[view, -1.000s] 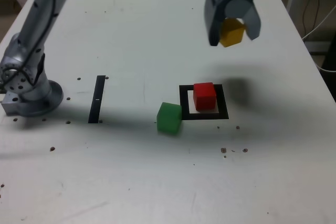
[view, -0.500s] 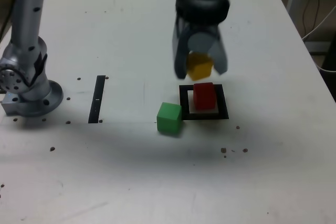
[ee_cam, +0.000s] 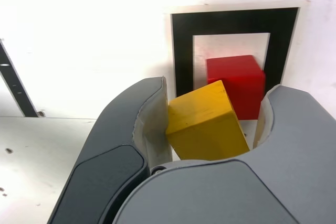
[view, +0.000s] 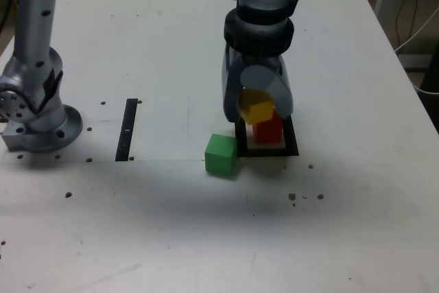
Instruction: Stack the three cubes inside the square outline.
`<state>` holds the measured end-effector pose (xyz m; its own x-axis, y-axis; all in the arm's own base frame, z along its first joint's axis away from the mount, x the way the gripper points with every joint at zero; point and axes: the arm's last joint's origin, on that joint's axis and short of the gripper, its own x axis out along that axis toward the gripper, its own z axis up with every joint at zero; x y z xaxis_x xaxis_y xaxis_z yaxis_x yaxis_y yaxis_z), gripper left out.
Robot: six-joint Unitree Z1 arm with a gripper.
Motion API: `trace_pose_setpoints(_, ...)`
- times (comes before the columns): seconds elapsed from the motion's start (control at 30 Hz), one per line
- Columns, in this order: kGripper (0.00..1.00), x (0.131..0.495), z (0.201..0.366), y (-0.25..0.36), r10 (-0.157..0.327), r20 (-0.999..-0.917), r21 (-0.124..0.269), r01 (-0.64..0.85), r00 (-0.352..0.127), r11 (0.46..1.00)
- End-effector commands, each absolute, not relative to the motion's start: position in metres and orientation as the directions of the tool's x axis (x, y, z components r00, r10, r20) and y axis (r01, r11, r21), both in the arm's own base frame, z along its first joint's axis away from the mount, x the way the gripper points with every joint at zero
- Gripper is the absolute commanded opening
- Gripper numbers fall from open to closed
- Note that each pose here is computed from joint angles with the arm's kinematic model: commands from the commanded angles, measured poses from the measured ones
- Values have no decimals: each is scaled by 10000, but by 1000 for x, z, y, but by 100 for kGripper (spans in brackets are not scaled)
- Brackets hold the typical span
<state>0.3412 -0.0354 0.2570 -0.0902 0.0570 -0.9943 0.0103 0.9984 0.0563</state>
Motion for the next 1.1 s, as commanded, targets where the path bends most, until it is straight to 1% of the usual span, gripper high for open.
trace_pose_setpoints(0.0,49,343,259,-36,596,-9958,592,91,-694,9982)
trace_pose_setpoints(0.13,49,345,259,-36,667,-9965,664,82,-499,9978)
trace_pose_setpoints(0.23,49,347,258,-36,704,-9965,701,79,-446,9975)
trace_pose_setpoints(0.6,50,351,249,-37,626,-9963,621,106,-588,9980)
trace_pose_setpoints(0.67,54,352,248,-37,638,-9964,633,113,-560,9979)
trace_pose_setpoints(0.73,61,352,248,-37,647,-9966,642,118,-515,9979)
trace_pose_setpoints(0.87,85,352,246,-37,630,-9969,625,112,-482,9980)
trace_pose_setpoints(0.93,95,351,244,-37,619,-9968,615,104,-503,9981)
trace_pose_setpoints(1.0,99,350,243,-37,614,-9968,610,95,-520,9981)
trace_pose_setpoints(1.07,100,350,242,-37,618,-9967,614,94,-530,9981)
